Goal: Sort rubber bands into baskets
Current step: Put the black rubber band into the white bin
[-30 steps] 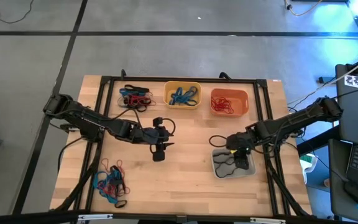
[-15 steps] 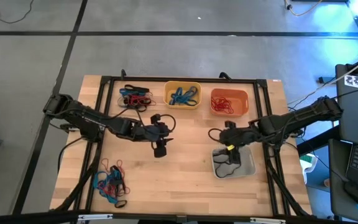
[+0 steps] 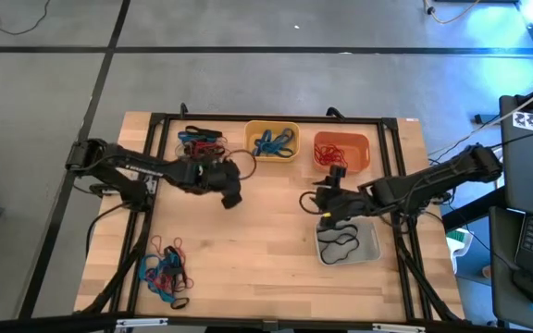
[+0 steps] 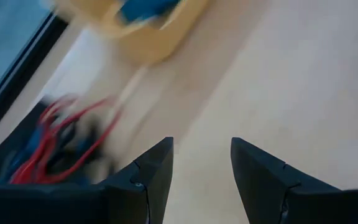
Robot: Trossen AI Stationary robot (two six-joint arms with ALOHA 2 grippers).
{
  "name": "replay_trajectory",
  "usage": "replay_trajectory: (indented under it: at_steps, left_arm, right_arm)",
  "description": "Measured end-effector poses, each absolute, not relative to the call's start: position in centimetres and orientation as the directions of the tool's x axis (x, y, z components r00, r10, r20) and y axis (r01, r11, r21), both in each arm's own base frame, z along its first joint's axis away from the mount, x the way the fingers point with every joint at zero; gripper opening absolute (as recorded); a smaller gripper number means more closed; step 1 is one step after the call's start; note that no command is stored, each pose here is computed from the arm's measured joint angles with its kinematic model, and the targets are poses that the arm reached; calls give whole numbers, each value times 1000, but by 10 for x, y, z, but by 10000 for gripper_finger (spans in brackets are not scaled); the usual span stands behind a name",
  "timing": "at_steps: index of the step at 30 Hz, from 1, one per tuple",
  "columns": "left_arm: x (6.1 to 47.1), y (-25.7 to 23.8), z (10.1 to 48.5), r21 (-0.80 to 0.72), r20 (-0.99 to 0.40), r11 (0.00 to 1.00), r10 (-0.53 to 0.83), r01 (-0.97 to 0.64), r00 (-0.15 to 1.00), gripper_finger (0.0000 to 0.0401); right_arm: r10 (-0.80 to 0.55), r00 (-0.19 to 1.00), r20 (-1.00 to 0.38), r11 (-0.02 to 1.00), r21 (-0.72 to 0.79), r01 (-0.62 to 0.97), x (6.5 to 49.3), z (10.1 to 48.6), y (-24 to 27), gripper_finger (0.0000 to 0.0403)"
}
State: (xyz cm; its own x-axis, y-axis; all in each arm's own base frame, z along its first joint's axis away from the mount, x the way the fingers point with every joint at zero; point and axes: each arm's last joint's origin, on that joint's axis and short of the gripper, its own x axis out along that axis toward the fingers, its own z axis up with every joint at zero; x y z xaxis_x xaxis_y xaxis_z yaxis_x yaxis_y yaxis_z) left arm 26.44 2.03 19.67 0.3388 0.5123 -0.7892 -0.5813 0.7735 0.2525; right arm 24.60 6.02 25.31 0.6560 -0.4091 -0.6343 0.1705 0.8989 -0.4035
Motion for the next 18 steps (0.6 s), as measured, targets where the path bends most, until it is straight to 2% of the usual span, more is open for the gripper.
replay_trajectory:
  at_steps: [4, 10, 18]
  left_arm:
    - [254, 46, 191, 302, -822, 704, 534, -643, 198, 159]
    - [250, 79, 175, 358, -841, 651, 536, -669, 72, 159]
    - [248, 102, 153, 345, -892, 670, 451, -657, -8, 159]
  right_arm:
    - [-440, 642, -628, 880, -443, 170, 248, 249, 60, 211]
    - [-440, 642, -628, 880, -444, 168, 249, 249, 60, 211]
    - [-441, 639, -630, 879, -447, 166, 248, 249, 60, 211]
